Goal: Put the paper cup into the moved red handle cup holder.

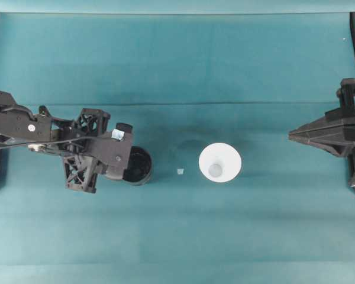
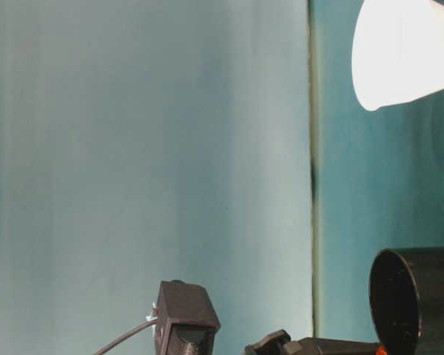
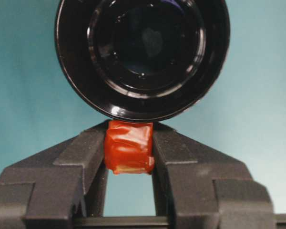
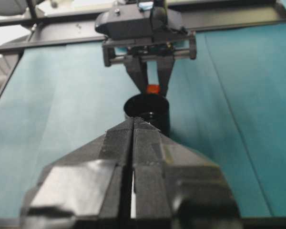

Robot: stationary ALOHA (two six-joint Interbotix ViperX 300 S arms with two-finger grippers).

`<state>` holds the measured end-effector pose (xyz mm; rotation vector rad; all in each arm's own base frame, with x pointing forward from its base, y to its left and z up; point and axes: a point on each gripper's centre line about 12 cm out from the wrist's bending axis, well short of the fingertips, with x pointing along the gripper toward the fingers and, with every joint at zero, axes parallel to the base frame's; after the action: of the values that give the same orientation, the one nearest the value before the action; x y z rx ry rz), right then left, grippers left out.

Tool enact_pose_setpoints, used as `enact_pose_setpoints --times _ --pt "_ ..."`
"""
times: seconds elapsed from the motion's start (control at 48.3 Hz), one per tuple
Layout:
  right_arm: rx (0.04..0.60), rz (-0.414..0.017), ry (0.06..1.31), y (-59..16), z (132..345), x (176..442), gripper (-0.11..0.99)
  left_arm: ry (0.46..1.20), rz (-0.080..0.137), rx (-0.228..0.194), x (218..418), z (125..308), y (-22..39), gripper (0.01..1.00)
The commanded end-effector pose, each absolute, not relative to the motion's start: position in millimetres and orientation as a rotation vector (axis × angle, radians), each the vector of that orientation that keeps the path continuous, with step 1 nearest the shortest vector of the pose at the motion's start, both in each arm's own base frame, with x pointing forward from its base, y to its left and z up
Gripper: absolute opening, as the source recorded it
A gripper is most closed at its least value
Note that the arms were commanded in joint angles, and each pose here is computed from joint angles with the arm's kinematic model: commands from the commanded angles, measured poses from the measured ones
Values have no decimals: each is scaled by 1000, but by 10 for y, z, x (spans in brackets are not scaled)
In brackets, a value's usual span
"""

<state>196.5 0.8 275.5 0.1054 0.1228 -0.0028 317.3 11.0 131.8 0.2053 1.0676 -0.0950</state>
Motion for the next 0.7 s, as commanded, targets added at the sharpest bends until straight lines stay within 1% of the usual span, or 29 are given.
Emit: enact_pose_setpoints --times 0.0,0.124,0.166,0.248,0.331,0.393,0.518,0.601,0.683 --pt "118 -1 106 11 2825 1987 -108 1043 -97 212 3225 1376 97 270" --pt "118 -1 106 11 2825 1987 -108 1034 -93 208 3244 1419 98 269" --pt "118 -3 104 8 2831 1988 -108 1016 -87 204 3269 1496 104 269" --pt "118 -1 106 11 2825 1987 -108 981 -81 204 3305 1707 106 270" --pt "118 -1 103 11 2834 1986 -108 965 -70 199 3323 1976 128 269" --pt "118 -1 100 11 2840 1981 -108 974 -67 197 3313 2230 135 269" --pt "118 0 92 11 2855 1969 -108 1004 -66 194 3258 2656 142 269" --pt "118 -2 92 8 2852 1965 -108 1015 -64 192 3226 2855 142 269" --pt "118 -2 91 8 2858 1966 -108 997 -61 191 3243 2956 143 269"
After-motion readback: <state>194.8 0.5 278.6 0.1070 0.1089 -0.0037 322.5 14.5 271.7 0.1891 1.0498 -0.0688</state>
